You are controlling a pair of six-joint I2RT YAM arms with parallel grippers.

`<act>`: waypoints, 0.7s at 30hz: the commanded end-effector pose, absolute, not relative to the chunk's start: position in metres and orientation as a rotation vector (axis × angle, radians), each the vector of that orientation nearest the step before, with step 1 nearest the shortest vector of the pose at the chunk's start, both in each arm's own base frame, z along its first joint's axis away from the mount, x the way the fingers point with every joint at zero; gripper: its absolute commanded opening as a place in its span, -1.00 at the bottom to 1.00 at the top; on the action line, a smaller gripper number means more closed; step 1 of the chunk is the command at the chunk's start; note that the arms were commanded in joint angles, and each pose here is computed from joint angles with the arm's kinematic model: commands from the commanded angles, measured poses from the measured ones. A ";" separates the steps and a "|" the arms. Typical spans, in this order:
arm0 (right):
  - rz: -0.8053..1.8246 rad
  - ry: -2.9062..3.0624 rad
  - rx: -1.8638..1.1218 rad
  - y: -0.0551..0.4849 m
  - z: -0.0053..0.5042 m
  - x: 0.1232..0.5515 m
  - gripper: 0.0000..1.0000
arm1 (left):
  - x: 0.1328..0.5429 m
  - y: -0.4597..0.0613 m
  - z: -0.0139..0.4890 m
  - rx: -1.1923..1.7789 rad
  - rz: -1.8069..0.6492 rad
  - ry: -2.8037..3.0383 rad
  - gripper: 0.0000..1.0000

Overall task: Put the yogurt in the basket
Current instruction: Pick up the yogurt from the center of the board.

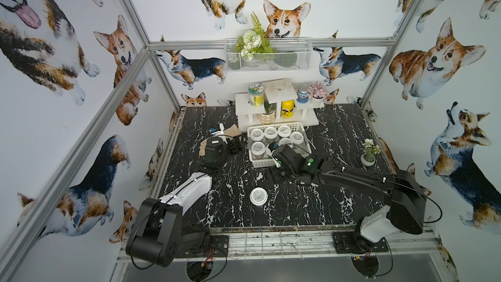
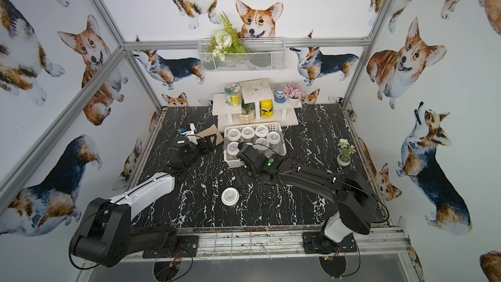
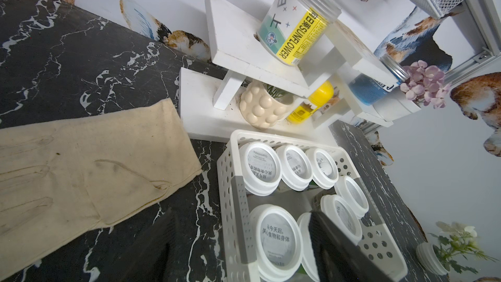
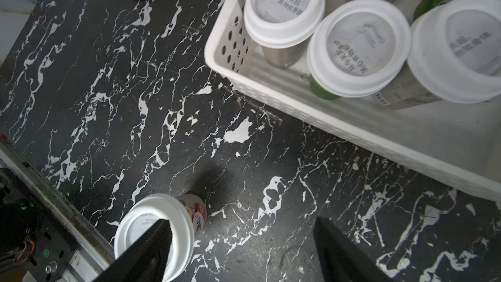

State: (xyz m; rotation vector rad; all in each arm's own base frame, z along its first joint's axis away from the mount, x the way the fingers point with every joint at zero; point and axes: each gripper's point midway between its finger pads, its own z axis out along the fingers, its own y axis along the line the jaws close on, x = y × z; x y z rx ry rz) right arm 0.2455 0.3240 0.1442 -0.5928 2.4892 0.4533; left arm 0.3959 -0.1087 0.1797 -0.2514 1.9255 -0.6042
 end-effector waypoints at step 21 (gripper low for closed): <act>0.411 2.536 -0.762 0.374 0.115 0.179 0.99 | 0.398 -0.107 0.185 -0.253 -0.614 1.899 0.63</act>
